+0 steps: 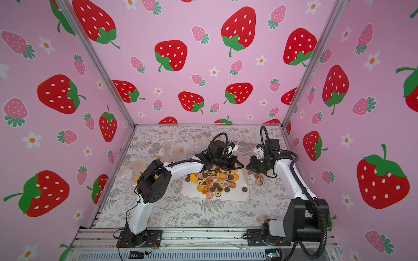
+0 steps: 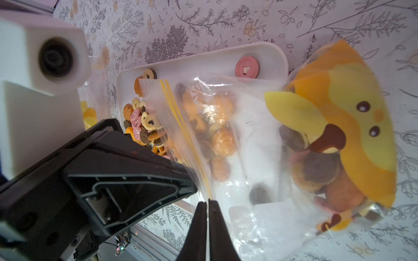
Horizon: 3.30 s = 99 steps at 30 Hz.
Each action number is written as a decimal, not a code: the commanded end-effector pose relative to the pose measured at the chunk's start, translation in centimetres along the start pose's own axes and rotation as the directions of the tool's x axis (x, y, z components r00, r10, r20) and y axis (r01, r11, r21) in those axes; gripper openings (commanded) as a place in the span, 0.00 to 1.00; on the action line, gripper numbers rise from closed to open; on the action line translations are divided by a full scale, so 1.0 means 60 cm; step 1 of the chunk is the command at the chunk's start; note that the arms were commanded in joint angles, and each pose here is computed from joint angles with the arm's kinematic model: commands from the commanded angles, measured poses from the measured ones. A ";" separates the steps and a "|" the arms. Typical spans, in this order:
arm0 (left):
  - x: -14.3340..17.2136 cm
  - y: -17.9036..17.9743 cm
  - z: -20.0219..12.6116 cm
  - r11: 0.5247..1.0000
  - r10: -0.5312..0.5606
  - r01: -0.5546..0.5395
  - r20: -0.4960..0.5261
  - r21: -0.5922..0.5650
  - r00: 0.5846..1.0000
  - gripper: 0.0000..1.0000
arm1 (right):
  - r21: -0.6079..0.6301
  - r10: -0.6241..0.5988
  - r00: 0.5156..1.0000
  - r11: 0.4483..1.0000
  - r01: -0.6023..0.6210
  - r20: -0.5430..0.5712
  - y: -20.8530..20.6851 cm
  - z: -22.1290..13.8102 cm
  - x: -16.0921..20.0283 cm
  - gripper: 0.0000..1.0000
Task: Pour cookies out of the ziploc bag
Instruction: Open the ziploc bag at the center of the board.
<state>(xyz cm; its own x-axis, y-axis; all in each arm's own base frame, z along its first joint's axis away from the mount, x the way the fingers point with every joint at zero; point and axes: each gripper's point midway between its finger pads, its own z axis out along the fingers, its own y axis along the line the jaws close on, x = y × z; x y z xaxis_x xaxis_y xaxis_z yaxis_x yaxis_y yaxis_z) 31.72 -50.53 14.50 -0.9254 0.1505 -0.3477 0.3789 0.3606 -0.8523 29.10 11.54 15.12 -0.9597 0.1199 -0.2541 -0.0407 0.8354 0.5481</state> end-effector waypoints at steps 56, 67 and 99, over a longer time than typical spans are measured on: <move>0.000 -0.041 -0.035 0.999 0.047 -0.047 0.000 0.015 0.999 0.00 | 0.116 -0.075 0.996 0.991 0.071 0.038 -0.013 -0.004 -0.022 0.00; 0.004 -0.033 -0.032 0.999 0.038 -0.038 -0.005 0.005 0.999 0.00 | 0.234 -0.170 0.978 0.962 0.139 0.118 -0.010 -0.039 -0.043 0.00; 0.011 -0.030 -0.061 0.998 0.026 -0.027 -0.012 -0.065 1.000 0.00 | 0.360 -0.287 0.943 0.909 0.212 0.170 0.021 -0.102 -0.061 0.00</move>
<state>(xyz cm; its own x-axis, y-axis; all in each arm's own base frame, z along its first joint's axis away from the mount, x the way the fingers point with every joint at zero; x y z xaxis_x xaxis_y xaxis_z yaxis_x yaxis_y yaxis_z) 30.48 -48.24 15.60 -0.9253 0.1726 -0.3378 0.3793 0.4180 -0.8255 31.07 9.09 20.36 -0.8581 -0.0189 -0.5132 -0.1315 0.9741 0.1840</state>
